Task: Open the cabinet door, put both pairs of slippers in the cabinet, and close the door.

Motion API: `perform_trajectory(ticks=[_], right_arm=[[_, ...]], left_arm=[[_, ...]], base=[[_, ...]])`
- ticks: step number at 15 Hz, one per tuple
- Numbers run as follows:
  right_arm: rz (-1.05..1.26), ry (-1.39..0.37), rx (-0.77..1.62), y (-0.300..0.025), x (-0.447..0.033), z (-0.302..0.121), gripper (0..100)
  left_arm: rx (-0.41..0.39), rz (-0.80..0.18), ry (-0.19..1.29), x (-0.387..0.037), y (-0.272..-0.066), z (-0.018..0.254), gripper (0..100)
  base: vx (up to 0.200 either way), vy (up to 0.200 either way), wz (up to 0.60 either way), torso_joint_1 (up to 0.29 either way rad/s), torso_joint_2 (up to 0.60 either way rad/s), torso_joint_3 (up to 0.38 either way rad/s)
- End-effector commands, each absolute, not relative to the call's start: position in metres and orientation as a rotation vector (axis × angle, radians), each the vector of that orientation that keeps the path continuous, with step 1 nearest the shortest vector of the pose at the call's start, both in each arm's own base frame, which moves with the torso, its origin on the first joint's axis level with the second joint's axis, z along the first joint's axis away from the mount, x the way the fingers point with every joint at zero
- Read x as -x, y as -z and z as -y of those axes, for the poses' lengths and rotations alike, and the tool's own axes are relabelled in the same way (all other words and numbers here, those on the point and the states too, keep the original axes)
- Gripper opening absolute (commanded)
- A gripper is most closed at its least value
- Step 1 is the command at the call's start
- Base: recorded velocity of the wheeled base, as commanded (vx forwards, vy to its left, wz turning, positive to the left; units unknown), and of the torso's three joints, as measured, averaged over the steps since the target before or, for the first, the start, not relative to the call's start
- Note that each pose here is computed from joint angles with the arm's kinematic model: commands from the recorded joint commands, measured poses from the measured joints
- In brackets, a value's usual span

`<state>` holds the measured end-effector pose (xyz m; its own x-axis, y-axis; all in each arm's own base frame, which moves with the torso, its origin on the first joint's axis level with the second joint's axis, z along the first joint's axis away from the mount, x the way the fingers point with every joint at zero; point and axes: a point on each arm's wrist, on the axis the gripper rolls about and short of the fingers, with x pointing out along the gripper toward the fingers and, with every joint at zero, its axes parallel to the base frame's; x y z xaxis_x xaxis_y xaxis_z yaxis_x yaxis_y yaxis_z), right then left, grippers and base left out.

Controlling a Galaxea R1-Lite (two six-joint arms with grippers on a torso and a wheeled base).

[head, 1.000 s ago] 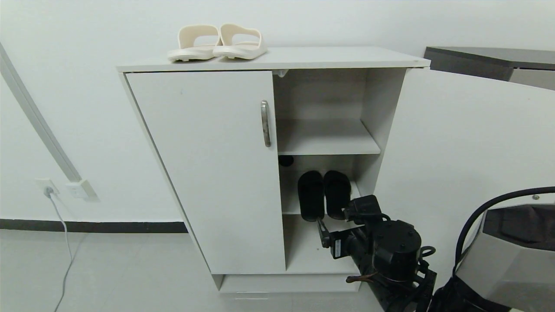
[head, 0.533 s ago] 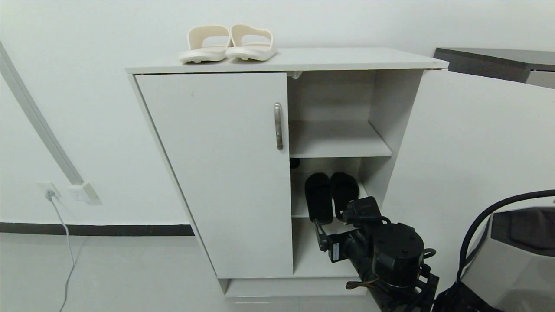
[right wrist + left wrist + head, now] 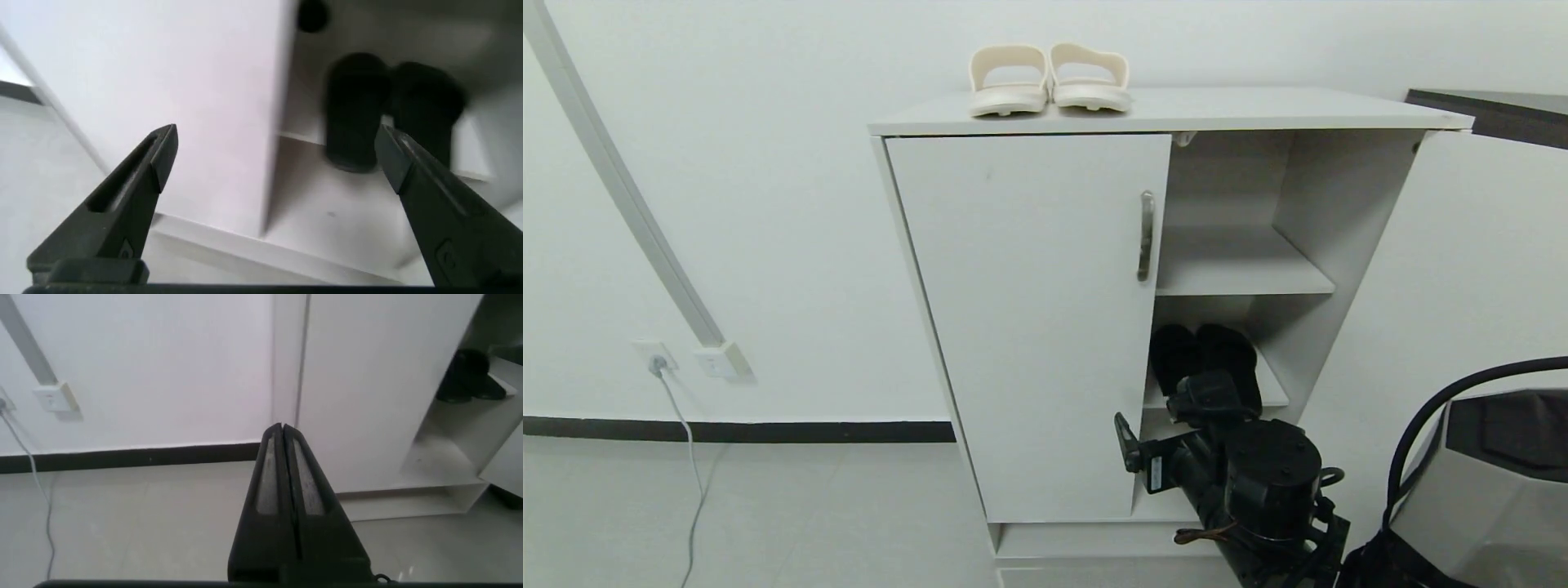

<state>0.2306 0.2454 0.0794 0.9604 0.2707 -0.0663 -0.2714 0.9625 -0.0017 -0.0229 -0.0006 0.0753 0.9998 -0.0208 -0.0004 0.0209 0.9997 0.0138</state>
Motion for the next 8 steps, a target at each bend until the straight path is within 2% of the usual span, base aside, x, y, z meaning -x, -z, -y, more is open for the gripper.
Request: perform_trajectory(ticks=[1, 6, 8], right_arm=[[-0.067, -0.275, 0.012, -0.0785, -0.2307, -0.2455, 100], [-0.065, -0.278, 0.010, -0.0790, -0.2294, -0.2463, 100], [-0.065, -0.273, 0.010, -0.0787, -0.2310, -0.2450, 100]], left_arm=[[-0.014, -0.001, 0.020, 0.0228, -0.0753, 0.0006, 0], [-0.015, -0.001, 0.020, 0.0228, -0.0753, 0.0006, 0], [-0.014, -0.001, 0.020, 0.0228, -0.0753, 0.0006, 0]], base=[[0.000, 0.200, 0.00, -0.002, 0.00, 0.002], [0.000, 0.200, 0.00, 0.002, 0.00, 0.003], [0.000, 0.000, 0.00, 0.000, 0.00, 0.000]])
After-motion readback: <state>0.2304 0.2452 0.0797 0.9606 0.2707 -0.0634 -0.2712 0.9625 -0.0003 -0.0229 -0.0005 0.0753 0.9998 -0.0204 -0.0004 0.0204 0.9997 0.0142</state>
